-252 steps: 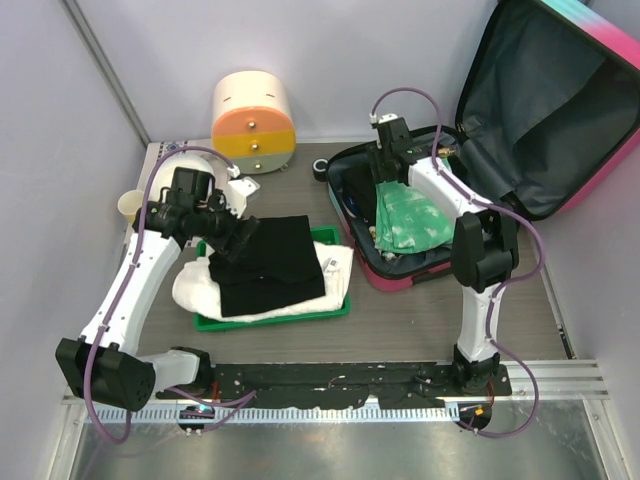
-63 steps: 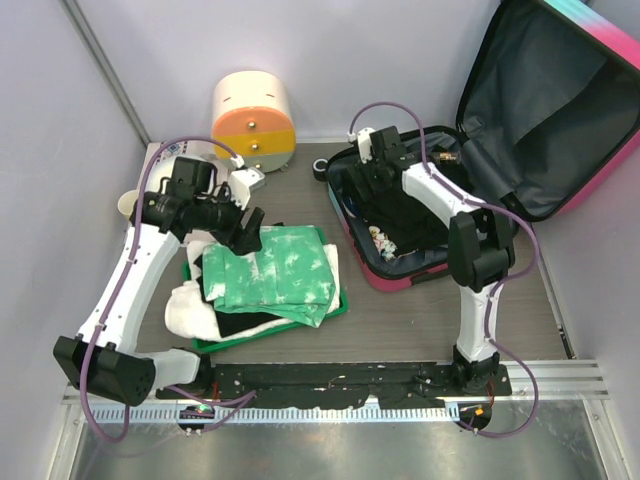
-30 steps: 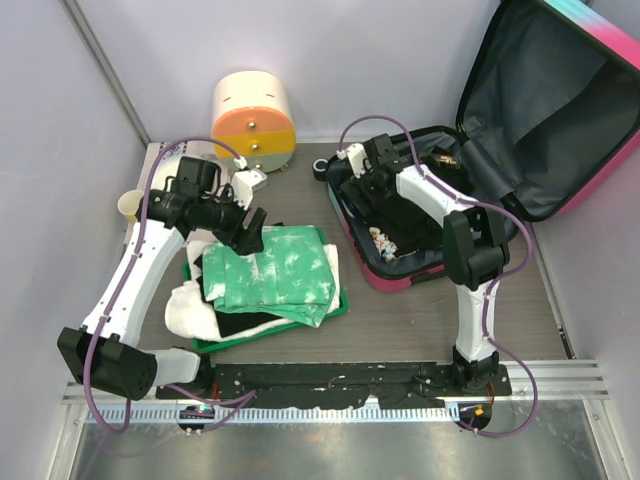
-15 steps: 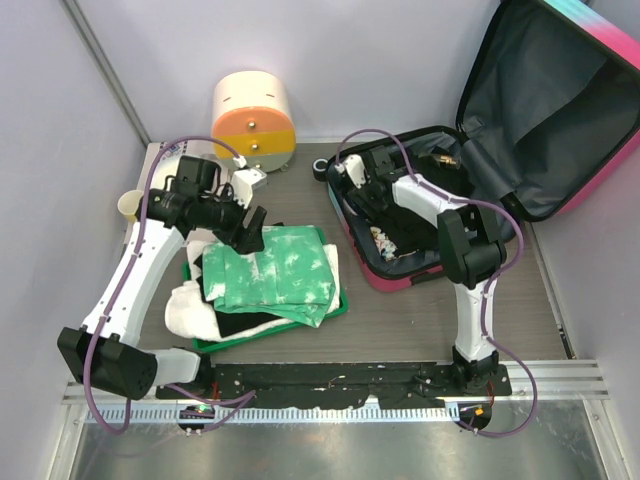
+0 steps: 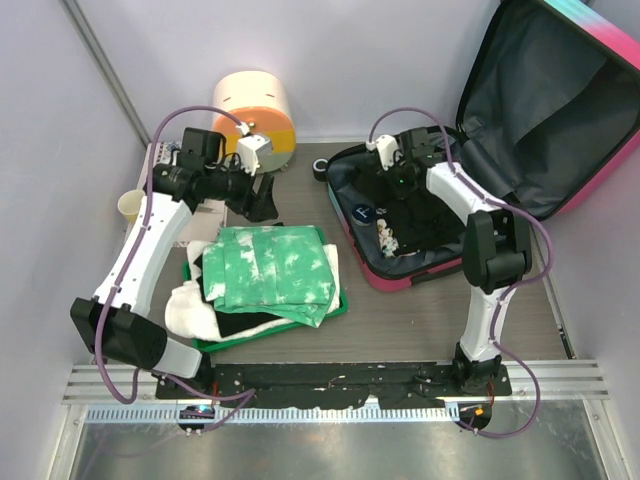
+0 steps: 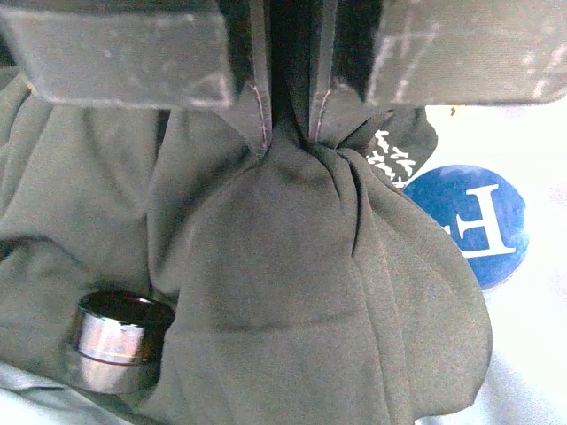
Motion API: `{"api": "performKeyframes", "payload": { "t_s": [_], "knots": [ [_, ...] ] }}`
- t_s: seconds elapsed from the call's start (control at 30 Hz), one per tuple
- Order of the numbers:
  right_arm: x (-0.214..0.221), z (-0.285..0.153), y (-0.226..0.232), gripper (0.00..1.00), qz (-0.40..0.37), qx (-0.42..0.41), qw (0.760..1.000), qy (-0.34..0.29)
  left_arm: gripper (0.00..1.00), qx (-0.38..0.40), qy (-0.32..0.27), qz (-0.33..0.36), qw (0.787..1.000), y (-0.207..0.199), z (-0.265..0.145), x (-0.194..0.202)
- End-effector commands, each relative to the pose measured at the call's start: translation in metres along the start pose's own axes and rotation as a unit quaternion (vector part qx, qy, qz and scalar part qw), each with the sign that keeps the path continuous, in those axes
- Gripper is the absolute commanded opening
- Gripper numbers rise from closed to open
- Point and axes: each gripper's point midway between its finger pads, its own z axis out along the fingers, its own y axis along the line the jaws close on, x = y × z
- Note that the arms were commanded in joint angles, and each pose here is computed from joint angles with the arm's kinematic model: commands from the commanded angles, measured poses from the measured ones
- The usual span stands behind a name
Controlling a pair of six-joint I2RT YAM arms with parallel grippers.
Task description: Open, take out, and arrange the luggage
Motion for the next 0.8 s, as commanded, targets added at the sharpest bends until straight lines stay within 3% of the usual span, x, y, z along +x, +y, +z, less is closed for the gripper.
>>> {"api": "performKeyframes", "payload": {
  "t_s": [0.0, 0.13, 0.33, 0.37, 0.4, 0.43, 0.5, 0.6, 0.63, 0.67, 0.7, 0.77],
  "knots": [
    [-0.043, -0.062, -0.025, 0.01, 0.029, -0.014, 0.995, -0.093, 0.73, 0.009, -0.06, 0.026, 0.998, -0.004, 0.001, -0.04],
    [-0.052, -0.083, -0.029, 0.01, 0.054, -0.041, 0.989, -0.131, 0.74, 0.013, -0.065, 0.039, 0.997, -0.005, 0.011, -0.048],
    [-0.049, -0.084, -0.03, 0.01, 0.072, -0.066, 0.986, -0.138, 0.73, 0.027, -0.059, 0.049, 0.997, -0.013, 0.024, -0.057],
    [-0.052, -0.084, -0.032, 0.05, 0.075, -0.066, 0.985, -0.139, 0.73, 0.027, -0.058, 0.05, 0.997, -0.013, 0.025, -0.057],
    [-0.049, -0.081, -0.029, 0.28, 0.088, -0.074, 0.985, -0.129, 0.74, 0.028, -0.058, 0.051, 0.997, -0.013, 0.026, -0.057],
    [-0.045, -0.073, -0.027, 0.37, 0.097, -0.081, 0.985, -0.119, 0.74, 0.028, -0.057, 0.051, 0.997, -0.015, 0.027, -0.057],
    [-0.047, -0.071, -0.029, 0.43, 0.11, -0.083, 0.984, -0.115, 0.73, 0.028, -0.058, 0.054, 0.996, -0.015, 0.026, -0.057],
    [-0.047, -0.067, -0.029, 0.39, 0.116, -0.084, 0.983, -0.115, 0.73, 0.026, -0.057, 0.058, 0.996, -0.016, 0.025, -0.056],
    [-0.046, -0.065, -0.028, 0.33, 0.115, -0.086, 0.983, -0.115, 0.73, 0.026, -0.056, 0.057, 0.996, -0.016, 0.025, -0.055],
    [-0.044, -0.063, -0.028, 0.21, 0.116, -0.088, 0.983, -0.113, 0.73, 0.023, -0.054, 0.057, 0.997, -0.015, 0.025, -0.054],
    [-0.046, -0.062, -0.028, 0.01, 0.115, -0.088, 0.983, -0.116, 0.73, 0.024, -0.053, 0.058, 0.997, -0.015, 0.025, -0.053],
    [-0.044, -0.058, -0.028, 0.06, 0.12, -0.086, 0.983, -0.112, 0.73, 0.024, -0.052, 0.058, 0.997, -0.015, 0.025, -0.051]
  ]
}}
